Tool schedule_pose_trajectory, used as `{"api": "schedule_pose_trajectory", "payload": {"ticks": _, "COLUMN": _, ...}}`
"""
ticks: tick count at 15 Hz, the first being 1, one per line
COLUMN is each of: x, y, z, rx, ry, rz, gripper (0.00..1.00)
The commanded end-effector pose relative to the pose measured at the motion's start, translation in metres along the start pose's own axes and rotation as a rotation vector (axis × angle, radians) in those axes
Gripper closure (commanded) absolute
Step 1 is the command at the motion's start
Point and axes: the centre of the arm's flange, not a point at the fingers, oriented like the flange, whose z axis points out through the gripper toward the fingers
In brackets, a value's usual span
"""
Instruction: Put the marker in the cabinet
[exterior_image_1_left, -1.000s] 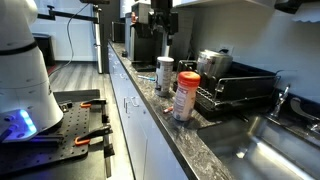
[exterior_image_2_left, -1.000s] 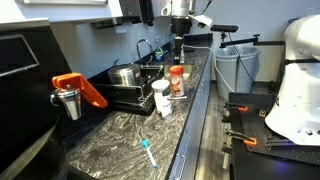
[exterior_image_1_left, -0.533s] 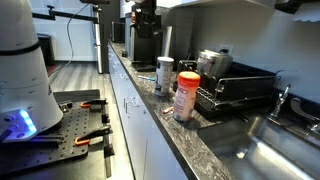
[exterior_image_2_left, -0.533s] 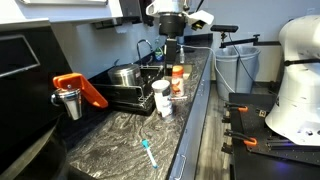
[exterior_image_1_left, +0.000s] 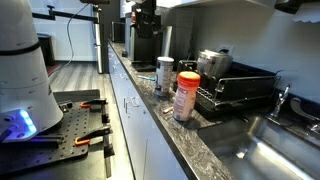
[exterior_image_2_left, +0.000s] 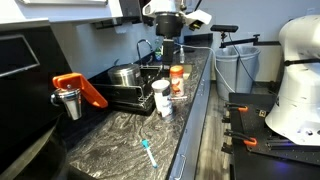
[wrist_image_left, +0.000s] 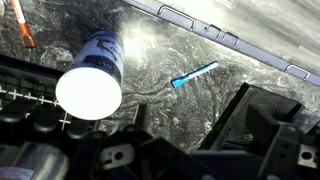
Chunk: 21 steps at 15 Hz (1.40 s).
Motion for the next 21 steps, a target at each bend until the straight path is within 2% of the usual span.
{"api": "schedule_pose_trajectory", "payload": {"ticks": 1, "x": 0.012, "y": -0.013, "z": 0.015, "rx": 0.064, "ry": -0.01, "rz": 0.126, "gripper": 0.0}}
{"api": "schedule_pose_trajectory", "payload": {"ticks": 7, "x": 0.035, "y": -0.074, "z": 0.052, "rx": 0.047, "ry": -0.049, "rz": 0.337, "gripper": 0.0}}
{"api": "schedule_pose_trajectory", "payload": {"ticks": 10, "x": 0.044, "y": -0.106, "z": 0.073, "rx": 0.023, "ry": -0.103, "rz": 0.44, "gripper": 0.0}}
{"api": "schedule_pose_trajectory", "payload": {"ticks": 12, "x": 0.05, "y": -0.118, "z": 0.089, "rx": 0.04, "ry": -0.133, "rz": 0.458, "gripper": 0.0}}
{"api": "schedule_pose_trajectory", "payload": {"ticks": 13, "x": 0.031, "y": -0.108, "z": 0.076, "rx": 0.024, "ry": -0.117, "rz": 0.419, "gripper": 0.0}}
{"api": "schedule_pose_trajectory", "payload": {"ticks": 18, "x": 0.041, "y": -0.113, "z": 0.091, "rx": 0.031, "ry": -0.146, "rz": 0.435, "gripper": 0.0}}
{"api": "schedule_pose_trajectory", "payload": {"ticks": 21, "x": 0.049, "y": -0.109, "z": 0.107, "rx": 0.047, "ry": -0.17, "rz": 0.53, "gripper": 0.0}}
